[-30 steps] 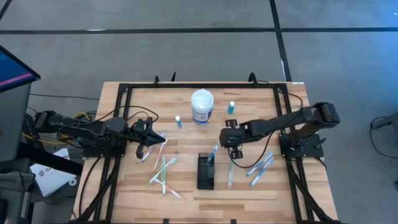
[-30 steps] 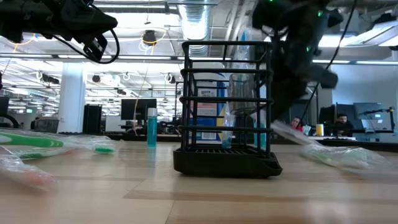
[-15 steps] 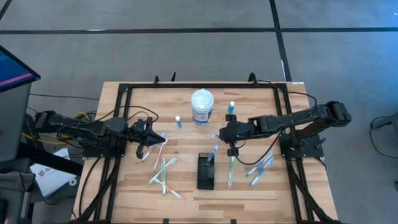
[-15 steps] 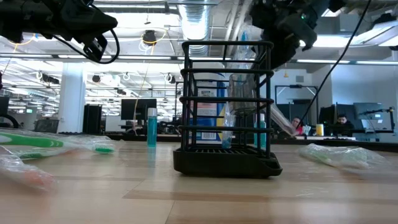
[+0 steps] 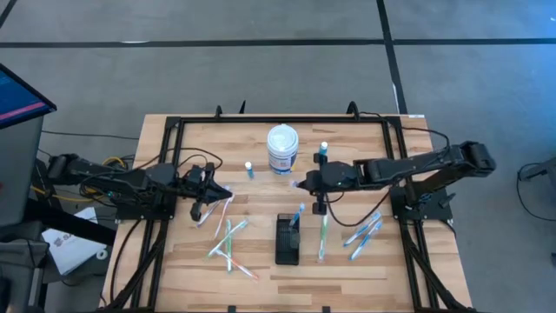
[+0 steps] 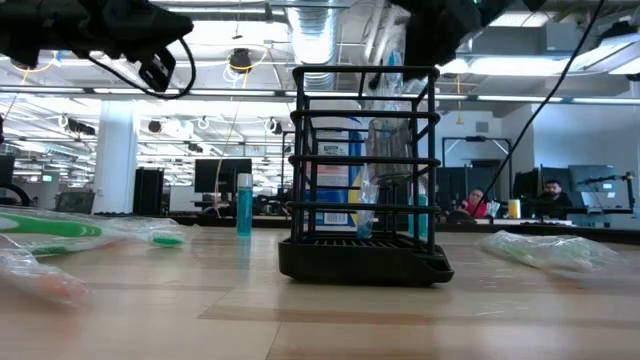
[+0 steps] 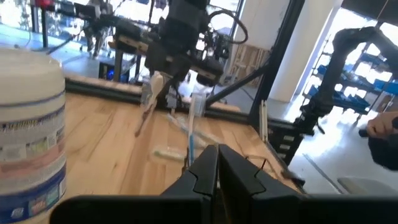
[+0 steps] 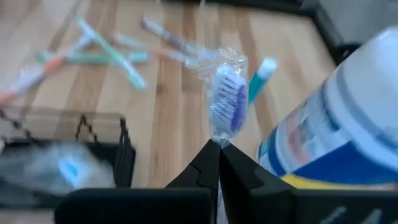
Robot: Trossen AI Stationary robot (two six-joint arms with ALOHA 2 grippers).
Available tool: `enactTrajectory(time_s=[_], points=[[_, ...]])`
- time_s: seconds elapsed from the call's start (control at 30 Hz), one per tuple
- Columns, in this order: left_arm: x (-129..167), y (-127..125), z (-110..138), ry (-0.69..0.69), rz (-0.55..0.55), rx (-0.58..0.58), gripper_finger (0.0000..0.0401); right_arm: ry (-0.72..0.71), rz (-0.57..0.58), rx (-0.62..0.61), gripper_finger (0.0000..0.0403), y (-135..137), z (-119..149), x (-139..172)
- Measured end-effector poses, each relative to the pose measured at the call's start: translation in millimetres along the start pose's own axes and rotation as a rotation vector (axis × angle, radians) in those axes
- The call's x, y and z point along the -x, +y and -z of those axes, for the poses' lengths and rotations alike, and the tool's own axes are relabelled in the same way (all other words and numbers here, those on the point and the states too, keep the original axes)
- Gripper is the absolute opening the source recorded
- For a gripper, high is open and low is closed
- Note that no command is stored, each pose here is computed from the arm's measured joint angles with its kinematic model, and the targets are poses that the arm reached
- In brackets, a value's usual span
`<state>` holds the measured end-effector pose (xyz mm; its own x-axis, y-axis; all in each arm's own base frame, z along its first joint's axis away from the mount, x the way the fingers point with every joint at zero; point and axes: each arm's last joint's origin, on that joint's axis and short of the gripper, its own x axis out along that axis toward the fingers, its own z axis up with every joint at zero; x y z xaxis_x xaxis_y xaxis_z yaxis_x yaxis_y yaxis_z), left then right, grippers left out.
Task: Pick & Place toothbrushing station
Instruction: Put the right violet toothbrush into the black mesh organizer
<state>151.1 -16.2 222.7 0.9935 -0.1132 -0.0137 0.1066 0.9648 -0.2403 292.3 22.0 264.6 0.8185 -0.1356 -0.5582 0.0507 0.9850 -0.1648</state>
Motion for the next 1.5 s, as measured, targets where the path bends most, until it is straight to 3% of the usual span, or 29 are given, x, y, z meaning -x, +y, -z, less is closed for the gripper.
enactTrajectory(time_s=[0.33,0.53,0.77,1.03,1.23,1.5], points=[[-27,1,1,-0.101,0.012,-0.086,0.0008,-0.177,0.004,-0.031,0.0,-3,-18,10],[-43,5,9,-0.136,-0.047,-0.085,0.0012,-0.244,0.004,-0.042,0.0,-3,-25,11],[-64,8,3,-0.149,-0.062,-0.097,0.0059,-0.319,-0.044,-0.034,0.0,-2,-31,13],[-103,6,-11,-0.14,-0.082,-0.254,0.0119,-0.336,-0.044,-0.044,0.0,-3,-33,14],[-132,12,-13,-0.123,-0.142,-0.267,0.014,-0.342,-0.045,-0.044,0.0,-2,-33,14],[-147,20,-14,-0.118,-0.171,-0.265,0.0154,-0.341,-0.045,-0.044,0.0,-2,-33,14]])
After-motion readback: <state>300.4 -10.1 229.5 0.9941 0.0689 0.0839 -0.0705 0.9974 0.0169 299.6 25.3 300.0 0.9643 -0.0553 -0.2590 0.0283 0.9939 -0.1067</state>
